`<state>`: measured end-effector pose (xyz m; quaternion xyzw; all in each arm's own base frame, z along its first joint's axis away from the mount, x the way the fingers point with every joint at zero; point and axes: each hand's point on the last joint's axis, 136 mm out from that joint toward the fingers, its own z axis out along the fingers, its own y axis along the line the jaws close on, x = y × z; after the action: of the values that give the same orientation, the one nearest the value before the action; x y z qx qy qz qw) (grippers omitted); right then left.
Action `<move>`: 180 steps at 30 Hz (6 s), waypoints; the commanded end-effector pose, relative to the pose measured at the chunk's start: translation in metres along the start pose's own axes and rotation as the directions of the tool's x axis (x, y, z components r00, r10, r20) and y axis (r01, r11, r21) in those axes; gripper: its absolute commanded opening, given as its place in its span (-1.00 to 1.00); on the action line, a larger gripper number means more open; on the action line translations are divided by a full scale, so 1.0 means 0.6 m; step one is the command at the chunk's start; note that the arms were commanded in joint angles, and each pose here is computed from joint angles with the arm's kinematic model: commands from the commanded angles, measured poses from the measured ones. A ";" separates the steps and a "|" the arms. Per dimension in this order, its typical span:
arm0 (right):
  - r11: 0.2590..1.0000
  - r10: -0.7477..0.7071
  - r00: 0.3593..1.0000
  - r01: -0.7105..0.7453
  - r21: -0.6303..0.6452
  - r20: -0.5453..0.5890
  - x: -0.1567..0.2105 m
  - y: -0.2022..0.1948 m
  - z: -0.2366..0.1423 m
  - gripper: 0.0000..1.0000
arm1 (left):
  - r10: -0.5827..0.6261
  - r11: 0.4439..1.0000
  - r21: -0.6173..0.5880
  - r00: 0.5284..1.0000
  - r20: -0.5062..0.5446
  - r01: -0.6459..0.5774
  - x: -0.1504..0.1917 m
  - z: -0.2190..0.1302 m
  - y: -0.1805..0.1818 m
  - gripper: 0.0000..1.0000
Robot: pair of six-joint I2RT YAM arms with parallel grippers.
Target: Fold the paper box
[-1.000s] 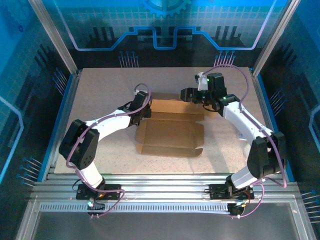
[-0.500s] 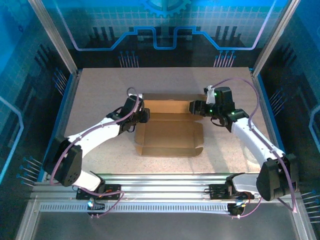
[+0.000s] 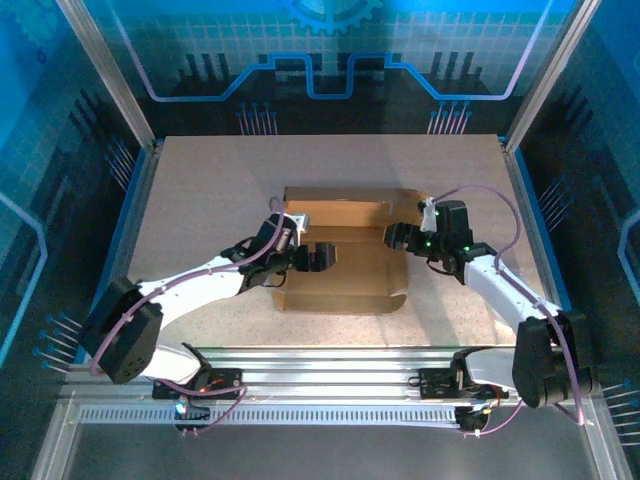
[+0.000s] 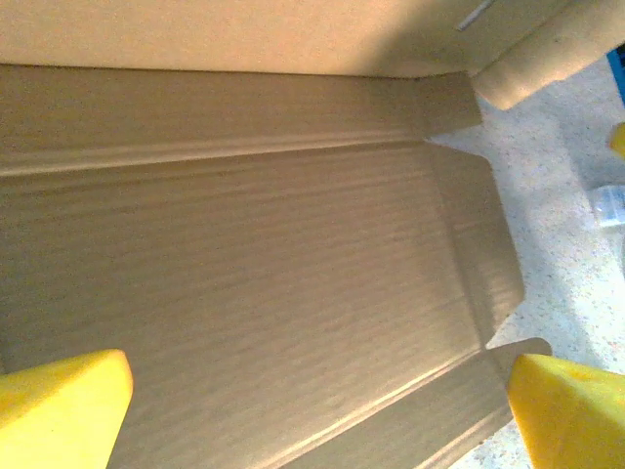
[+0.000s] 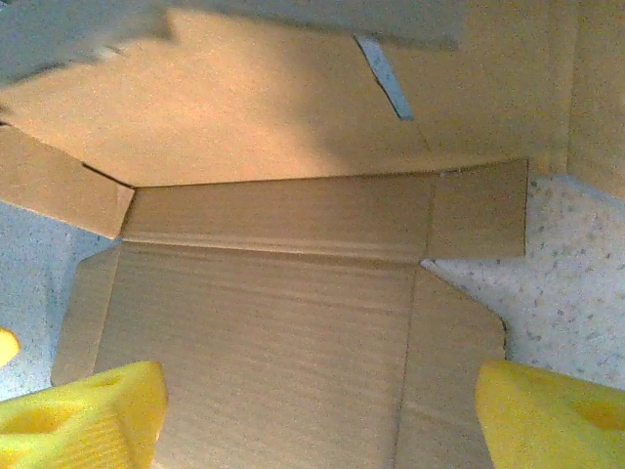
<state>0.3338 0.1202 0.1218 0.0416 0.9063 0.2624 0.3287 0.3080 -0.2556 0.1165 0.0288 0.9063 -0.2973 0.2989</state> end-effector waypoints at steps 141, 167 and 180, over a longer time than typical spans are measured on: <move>0.966 -0.212 0.964 0.231 0.117 -0.159 -0.207 -0.065 0.010 0.76 | -0.027 0.999 -0.030 0.992 -0.126 0.024 0.115 0.117 -0.013 0.99; 0.922 -0.312 0.910 0.359 0.142 -0.273 -0.131 -0.036 0.012 -0.86 | -0.039 0.999 -0.026 0.990 -0.136 0.036 0.119 0.125 -0.013 0.98; 0.931 -0.339 0.886 0.365 0.025 -0.317 -0.106 0.016 -0.008 -1.00 | -0.036 0.999 -0.013 0.989 -0.144 0.035 0.120 0.129 -0.019 0.99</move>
<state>0.3940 0.0956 0.1561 -0.1296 0.9526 0.1313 0.2419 0.2958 -0.3090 0.0433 0.0284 0.9218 -0.2911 0.2543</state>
